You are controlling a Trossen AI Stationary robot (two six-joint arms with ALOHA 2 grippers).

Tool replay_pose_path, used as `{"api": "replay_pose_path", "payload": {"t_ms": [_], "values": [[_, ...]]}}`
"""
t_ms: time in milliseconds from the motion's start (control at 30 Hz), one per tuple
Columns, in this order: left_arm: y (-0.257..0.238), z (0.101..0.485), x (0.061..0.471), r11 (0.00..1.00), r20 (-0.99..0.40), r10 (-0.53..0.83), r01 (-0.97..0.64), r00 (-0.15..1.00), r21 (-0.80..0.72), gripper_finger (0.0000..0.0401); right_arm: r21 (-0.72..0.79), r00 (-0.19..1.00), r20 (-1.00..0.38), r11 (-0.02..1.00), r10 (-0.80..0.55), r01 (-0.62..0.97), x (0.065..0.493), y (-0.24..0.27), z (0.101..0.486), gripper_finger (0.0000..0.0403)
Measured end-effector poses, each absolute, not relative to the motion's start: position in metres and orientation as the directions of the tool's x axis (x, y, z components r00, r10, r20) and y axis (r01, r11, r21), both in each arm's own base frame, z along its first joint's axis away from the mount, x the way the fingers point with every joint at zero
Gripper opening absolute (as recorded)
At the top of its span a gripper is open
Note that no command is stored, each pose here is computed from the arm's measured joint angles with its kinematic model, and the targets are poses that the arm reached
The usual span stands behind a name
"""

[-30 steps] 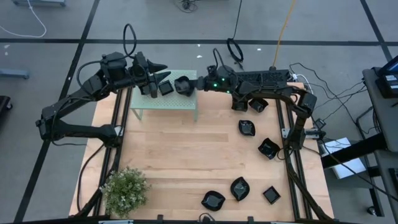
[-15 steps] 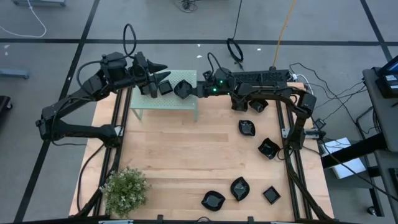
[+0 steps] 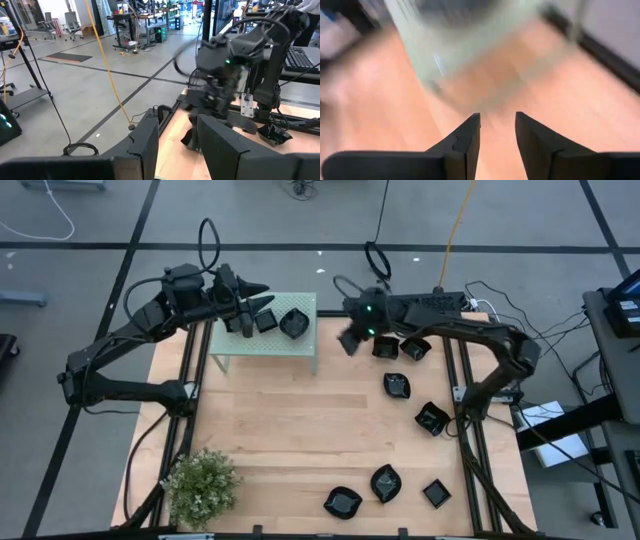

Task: Pick & Place Mini shaped plates
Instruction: Stack the leaf shaped plate on top of the leaf shaped plate on the shelf

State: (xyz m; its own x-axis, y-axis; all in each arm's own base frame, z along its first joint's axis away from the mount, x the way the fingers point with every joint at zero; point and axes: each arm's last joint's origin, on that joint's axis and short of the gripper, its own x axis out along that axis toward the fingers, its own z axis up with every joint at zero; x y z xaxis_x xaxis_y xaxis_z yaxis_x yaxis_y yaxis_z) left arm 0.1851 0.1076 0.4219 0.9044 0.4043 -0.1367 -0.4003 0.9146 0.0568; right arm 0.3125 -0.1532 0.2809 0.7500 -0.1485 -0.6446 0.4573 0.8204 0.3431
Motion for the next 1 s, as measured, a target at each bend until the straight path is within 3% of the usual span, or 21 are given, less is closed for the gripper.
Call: {"api": "replay_pose_path", "payload": {"t_ms": [200, 400, 633, 1000], "values": [[0.108, 0.422, 0.185, 0.915, -0.137, 0.404, -0.4, 0.904, 0.057, 0.0141, 0.116, 0.362, -0.925, 0.824, -0.114, 0.555, 0.27, -0.124, 0.269, 0.0114], [0.108, 0.422, 0.185, 0.915, -0.137, 0.404, -0.4, 0.904, 0.057, 0.0141, 0.024, 0.082, -0.996, 0.776, -0.035, 0.63, 0.241, -0.113, 0.232, 0.0114], [0.108, 0.422, 0.185, 0.915, -0.137, 0.404, -0.401, 0.904, 0.051, 0.0141, 0.001, -0.038, -0.998, 0.625, 0.049, 0.78, 0.214, -0.105, 0.179, 0.0114], [0.108, 0.423, 0.186, 0.914, -0.12, 0.405, -0.402, 0.906, 0.052, 0.0141, -0.047, -0.115, -0.989, 0.536, 0.092, 0.843, 0.186, -0.091, 0.138, 0.0114]]}}
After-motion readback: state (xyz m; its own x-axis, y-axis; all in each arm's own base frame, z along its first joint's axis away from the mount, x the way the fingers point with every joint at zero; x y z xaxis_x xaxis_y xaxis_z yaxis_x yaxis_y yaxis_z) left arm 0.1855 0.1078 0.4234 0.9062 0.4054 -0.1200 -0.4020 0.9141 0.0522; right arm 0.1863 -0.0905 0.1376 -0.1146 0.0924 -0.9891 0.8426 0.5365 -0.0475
